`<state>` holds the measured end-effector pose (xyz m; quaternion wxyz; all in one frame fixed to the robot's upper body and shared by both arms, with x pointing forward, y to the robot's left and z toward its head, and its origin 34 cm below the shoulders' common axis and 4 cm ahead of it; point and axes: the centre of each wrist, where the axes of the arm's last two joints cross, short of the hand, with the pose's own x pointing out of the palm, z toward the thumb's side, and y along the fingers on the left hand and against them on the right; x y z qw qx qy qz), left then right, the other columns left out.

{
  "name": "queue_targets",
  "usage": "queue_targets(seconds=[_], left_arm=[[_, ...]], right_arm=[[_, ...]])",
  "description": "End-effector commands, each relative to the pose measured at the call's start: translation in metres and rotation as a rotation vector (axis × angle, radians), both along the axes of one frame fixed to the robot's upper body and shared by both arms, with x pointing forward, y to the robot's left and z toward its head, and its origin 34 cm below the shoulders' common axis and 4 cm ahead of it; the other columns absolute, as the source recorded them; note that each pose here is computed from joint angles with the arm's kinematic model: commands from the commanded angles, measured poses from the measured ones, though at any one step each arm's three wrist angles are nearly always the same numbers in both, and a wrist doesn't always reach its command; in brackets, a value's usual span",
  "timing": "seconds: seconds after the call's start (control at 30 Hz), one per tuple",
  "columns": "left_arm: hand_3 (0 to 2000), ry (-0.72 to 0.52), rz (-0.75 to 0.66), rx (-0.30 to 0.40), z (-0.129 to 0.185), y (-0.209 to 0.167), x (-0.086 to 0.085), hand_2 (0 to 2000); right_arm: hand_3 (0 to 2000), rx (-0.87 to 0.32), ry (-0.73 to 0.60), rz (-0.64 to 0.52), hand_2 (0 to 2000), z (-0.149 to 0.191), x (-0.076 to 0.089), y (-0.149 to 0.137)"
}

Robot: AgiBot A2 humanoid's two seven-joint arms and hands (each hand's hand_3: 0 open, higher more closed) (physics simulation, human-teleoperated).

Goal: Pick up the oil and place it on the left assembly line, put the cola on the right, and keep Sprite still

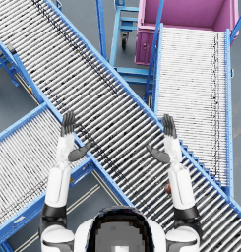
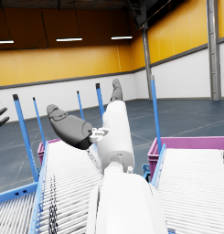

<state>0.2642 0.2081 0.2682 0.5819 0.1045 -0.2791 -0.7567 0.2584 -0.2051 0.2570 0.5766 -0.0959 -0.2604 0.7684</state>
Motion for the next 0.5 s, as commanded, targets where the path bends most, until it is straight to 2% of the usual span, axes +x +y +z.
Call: queue_targets(seconds=[0.03, 0.27, 0.37, 0.5], left_arm=[[0, -0.075, 0.037, -0.031, 0.020, 0.010, 0.000, 0], [0, -0.155, 0.268, 0.167, 0.030, 0.023, 0.002, 0], [0, -0.181, 0.316, 0.193, 0.036, 0.027, 0.002, 0], [0, -0.195, 0.351, 0.195, 0.040, 0.032, 0.001, 0]], right_arm=[[0, -0.006, -0.091, -0.053, 0, 0.021, -0.002, -0.007], [0, -0.212, -0.175, -0.268, 0, 0.029, 0.001, -0.016], [0, -0.237, -0.192, -0.327, 0, 0.033, 0.001, -0.023], [0, -0.239, -0.202, -0.365, 0, 0.036, 0.001, -0.030]])
